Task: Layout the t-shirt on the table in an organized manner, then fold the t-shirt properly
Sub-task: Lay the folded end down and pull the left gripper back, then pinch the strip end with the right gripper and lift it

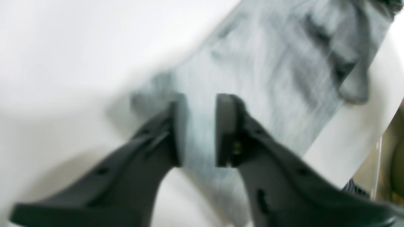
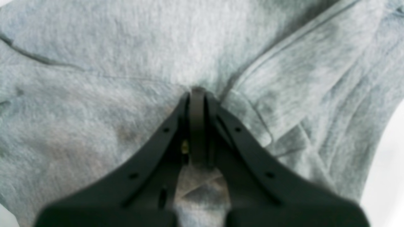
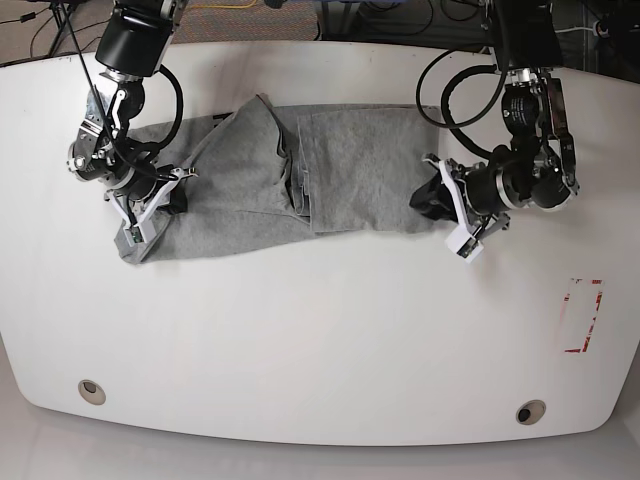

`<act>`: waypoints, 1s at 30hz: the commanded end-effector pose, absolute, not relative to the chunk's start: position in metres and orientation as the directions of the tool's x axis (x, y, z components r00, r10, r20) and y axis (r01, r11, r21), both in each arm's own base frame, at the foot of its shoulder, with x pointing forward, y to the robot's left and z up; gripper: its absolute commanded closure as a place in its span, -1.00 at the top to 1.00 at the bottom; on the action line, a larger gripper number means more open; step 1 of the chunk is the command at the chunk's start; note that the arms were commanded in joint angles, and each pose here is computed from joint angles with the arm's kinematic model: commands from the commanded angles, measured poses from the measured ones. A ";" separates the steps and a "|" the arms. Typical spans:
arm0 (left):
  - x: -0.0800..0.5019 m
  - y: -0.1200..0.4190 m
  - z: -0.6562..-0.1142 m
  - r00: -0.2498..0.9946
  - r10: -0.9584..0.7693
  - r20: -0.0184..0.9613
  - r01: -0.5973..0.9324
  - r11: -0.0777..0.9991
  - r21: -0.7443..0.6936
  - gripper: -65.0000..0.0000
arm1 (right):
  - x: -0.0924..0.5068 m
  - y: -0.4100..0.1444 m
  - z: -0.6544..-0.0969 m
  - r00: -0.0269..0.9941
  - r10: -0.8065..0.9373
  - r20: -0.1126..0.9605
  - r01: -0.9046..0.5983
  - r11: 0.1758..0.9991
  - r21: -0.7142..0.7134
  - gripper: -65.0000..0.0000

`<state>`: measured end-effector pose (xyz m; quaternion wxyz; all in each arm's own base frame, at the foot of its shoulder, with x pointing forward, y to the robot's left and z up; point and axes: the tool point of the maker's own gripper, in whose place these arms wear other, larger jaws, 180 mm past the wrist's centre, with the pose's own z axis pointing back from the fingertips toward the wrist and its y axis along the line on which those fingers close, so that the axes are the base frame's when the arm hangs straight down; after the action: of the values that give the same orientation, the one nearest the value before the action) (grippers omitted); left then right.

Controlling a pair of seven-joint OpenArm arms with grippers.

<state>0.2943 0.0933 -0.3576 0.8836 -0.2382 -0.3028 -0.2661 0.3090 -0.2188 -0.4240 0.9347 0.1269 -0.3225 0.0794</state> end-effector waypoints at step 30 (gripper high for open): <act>0.270 0.154 -0.466 0.848 -0.268 0.457 0.439 0.838 -0.324 -0.82 | 0.337 -0.223 -0.315 0.665 0.282 0.692 -0.296 0.950 -0.103 -0.50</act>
<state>0.2935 0.1180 -0.4327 0.8976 -0.2885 -0.2842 -0.1740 0.3283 -0.2185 -0.3381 0.9224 0.0276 -0.3539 0.1522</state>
